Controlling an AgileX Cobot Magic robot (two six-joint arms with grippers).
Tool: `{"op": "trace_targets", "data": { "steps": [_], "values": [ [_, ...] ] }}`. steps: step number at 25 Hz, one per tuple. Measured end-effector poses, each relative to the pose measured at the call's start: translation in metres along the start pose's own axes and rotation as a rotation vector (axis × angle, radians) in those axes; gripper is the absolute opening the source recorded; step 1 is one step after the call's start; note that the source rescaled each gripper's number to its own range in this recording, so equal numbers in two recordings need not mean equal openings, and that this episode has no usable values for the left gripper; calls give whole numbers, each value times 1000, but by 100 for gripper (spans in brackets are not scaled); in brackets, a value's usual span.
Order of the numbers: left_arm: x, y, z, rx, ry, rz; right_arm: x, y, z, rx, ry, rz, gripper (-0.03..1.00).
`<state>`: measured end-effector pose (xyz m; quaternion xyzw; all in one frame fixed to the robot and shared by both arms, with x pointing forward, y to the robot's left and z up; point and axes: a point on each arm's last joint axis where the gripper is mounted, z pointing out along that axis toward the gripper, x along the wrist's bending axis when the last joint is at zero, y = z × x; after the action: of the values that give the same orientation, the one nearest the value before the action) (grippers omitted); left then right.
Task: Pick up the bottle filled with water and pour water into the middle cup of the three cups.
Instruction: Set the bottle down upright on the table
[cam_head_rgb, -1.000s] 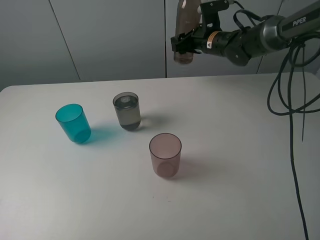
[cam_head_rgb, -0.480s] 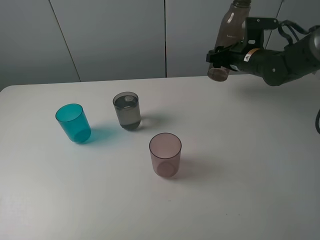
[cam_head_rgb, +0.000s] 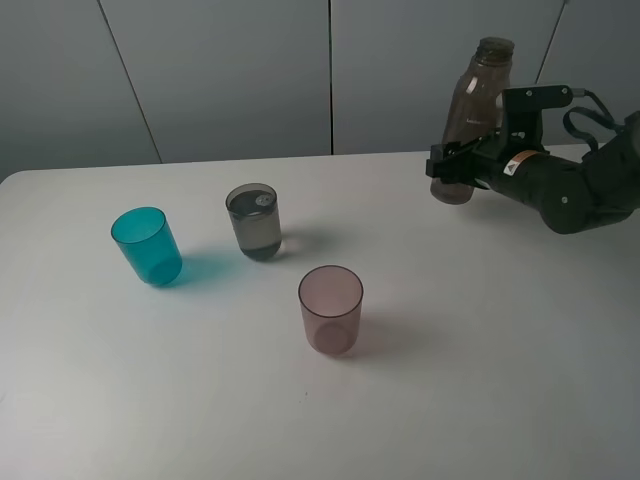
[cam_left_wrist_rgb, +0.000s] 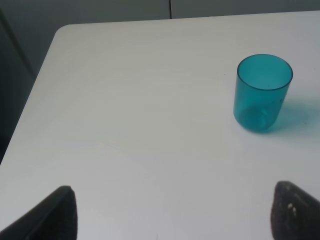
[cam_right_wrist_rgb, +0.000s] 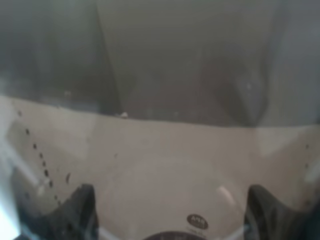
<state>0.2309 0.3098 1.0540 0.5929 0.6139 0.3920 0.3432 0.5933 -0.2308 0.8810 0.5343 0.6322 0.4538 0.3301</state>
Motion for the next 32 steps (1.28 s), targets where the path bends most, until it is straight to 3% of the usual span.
{"op": "trace_targets", "data": {
  "steps": [24,32],
  "values": [
    [0,0,0,0,0,0,4,-35,-20,88,-19,-43,0],
    [0,0,0,0,0,0,3,-38,-24,45,-25,-21,0]
  ]
}}
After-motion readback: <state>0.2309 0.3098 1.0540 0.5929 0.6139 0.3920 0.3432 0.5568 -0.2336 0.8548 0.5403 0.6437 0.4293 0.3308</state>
